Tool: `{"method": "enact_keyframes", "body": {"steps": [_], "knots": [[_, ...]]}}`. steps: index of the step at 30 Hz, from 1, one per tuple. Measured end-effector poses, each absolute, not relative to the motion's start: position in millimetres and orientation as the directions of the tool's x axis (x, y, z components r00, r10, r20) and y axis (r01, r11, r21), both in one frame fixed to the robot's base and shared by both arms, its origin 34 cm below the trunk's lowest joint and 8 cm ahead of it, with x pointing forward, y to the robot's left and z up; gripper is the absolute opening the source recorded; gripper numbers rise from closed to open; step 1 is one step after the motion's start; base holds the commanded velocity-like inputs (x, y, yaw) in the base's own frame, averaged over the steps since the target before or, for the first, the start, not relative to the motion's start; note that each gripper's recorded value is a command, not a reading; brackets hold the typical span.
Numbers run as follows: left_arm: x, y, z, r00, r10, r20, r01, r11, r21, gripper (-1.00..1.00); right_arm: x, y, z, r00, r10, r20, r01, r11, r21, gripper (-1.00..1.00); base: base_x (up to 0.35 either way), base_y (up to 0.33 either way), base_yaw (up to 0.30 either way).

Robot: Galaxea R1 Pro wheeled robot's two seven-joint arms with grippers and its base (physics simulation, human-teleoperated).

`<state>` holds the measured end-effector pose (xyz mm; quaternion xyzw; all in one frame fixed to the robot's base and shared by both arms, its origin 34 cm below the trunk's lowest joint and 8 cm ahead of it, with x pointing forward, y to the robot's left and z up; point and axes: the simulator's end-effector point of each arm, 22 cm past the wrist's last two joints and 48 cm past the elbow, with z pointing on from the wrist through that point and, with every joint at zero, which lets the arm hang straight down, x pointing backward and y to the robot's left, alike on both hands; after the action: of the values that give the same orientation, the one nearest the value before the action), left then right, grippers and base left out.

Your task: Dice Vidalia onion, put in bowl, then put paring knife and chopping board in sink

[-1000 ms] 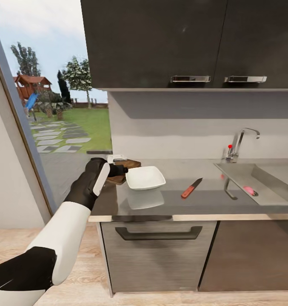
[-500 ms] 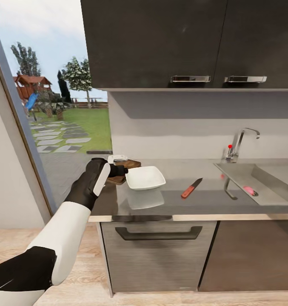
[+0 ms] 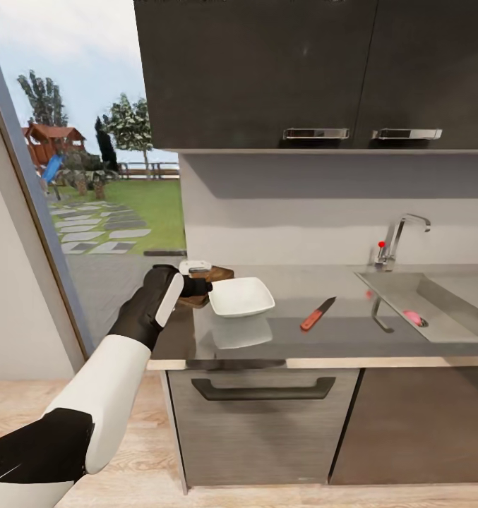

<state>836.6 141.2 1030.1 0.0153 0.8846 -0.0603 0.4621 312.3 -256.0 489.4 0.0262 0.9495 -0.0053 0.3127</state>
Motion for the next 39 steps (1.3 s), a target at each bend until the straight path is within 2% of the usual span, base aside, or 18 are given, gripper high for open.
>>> {"method": "enact_keyframes", "body": {"steps": [39], "knots": [[844,141,1038,-0.641,-0.023,-0.767,0.075,0.993,-0.093,1.0,292,-254,541,-0.836,0.047,-0.547,0.051,0.999,0.007,1.0,0.0,0.0,0.0]]}}
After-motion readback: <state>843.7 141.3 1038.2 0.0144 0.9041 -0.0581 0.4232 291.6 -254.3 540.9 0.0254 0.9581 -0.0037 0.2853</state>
